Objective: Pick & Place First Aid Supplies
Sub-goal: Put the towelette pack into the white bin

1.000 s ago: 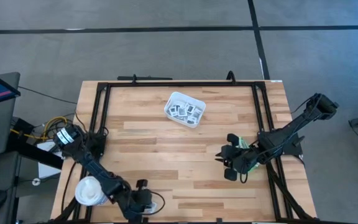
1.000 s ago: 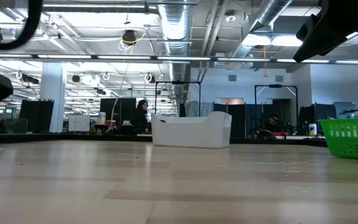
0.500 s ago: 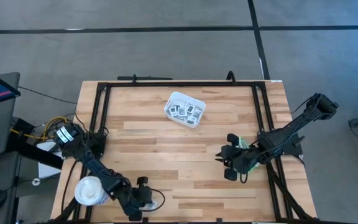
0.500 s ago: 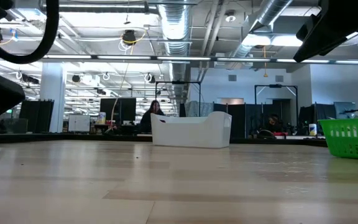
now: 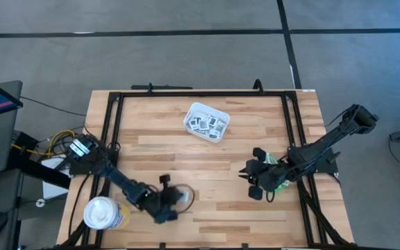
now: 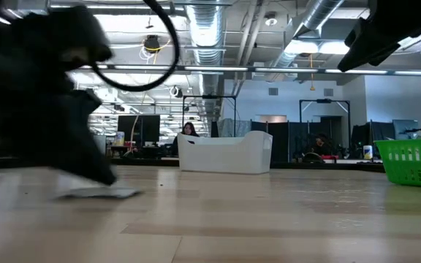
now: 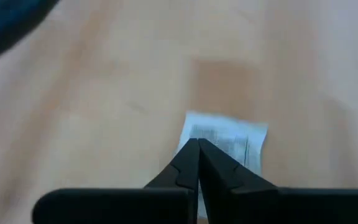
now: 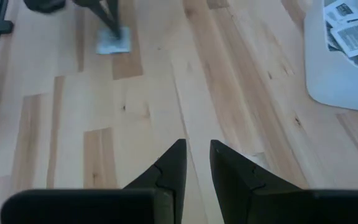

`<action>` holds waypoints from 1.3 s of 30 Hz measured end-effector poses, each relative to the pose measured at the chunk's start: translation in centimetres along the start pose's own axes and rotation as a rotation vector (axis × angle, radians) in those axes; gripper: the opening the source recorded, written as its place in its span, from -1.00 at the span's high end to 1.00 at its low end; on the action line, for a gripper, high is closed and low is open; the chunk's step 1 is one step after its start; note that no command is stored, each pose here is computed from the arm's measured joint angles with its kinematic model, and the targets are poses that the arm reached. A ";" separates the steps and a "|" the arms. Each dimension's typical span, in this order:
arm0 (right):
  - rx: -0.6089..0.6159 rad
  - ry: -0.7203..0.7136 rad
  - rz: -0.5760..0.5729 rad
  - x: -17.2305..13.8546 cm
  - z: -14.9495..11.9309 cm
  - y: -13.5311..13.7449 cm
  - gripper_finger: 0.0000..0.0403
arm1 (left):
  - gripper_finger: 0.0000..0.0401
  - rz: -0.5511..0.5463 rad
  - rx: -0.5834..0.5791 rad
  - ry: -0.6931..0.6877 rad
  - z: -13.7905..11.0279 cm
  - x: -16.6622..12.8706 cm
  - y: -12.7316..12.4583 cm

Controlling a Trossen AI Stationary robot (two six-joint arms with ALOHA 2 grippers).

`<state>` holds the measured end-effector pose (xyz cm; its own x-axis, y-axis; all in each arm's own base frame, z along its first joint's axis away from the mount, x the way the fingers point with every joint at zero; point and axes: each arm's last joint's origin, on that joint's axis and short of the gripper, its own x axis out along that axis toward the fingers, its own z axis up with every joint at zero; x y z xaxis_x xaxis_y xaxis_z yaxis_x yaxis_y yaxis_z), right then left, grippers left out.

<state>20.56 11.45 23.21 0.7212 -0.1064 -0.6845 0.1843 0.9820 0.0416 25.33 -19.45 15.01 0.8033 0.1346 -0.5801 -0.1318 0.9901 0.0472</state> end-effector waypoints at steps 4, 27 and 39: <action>0.012 -0.001 -0.012 0.2 0.2 -0.3 0.67 | 0.95 0.121 -0.078 -0.062 1.4 1.4 1.9; 0.015 0.000 -0.016 0.2 0.2 -0.4 0.67 | 0.15 -0.028 0.018 -0.023 1.9 1.7 1.7; 0.015 0.000 -0.016 0.2 0.2 -0.4 0.67 | 0.29 -0.007 0.017 0.010 0.4 1.9 2.6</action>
<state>20.77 11.04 23.20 0.7181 -0.1218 -0.6852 0.2056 0.9777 0.0417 26.72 -16.61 14.36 0.7983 0.1278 -0.5885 -0.1167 0.9915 0.0570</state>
